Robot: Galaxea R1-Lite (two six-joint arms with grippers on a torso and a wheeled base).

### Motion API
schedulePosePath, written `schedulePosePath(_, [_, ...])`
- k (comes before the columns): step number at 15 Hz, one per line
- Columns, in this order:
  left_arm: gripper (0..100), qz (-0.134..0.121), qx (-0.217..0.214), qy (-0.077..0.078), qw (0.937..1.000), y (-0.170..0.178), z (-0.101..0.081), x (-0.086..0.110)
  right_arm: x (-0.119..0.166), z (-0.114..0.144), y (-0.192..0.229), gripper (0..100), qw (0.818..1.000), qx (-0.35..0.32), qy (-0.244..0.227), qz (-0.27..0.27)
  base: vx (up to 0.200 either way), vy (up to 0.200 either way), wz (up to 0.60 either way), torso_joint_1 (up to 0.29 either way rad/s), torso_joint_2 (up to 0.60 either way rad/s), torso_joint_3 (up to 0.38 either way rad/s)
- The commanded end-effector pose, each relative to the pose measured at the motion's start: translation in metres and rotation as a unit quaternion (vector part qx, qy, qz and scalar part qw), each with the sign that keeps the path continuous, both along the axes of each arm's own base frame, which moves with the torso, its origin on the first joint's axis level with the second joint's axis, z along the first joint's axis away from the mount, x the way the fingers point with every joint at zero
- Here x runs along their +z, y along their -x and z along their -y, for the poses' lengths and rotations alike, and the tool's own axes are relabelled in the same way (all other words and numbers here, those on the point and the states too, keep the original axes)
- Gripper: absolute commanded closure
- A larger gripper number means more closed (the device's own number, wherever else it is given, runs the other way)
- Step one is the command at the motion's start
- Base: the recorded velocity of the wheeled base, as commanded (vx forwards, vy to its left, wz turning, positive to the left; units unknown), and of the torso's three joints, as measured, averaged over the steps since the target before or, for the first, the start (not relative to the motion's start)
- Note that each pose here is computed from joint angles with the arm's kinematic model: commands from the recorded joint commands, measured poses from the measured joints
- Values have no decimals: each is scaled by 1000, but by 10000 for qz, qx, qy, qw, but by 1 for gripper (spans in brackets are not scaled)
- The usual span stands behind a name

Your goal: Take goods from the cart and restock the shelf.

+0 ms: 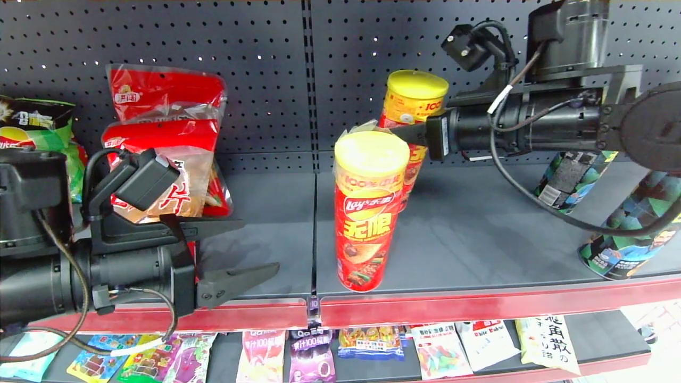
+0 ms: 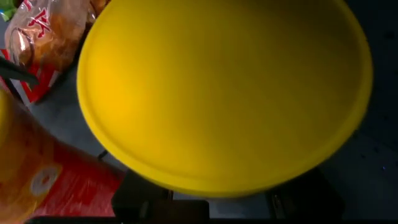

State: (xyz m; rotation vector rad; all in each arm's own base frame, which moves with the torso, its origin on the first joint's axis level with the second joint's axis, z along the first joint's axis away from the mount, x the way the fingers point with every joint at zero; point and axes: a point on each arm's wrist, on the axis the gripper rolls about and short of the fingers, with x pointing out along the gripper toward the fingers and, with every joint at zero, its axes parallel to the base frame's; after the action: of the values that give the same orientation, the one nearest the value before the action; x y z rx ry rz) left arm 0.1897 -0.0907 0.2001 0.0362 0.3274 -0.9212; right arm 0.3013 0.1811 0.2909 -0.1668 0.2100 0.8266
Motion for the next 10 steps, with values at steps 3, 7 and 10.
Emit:
schedulePosePath(3, [0, 25, 44, 22, 10000, 2, -3, 1, -15, -22, -23, 100, 9999, 99, 60, -102, 0, 0, 0, 0, 0, 0])
schedulePosePath(7, [0, 10, 37, 19, 10000, 1, -3, 0, -22, -30, -36, 100, 9999, 87, 56, -118, 0, 0, 0, 0, 0, 0])
schedulePosePath(10, [0, 24, 37, 24, 10000, 0, -2, 2, -23, -30, -36, 100, 9998, 93, 57, -138, 0, 0, 0, 0, 0, 0])
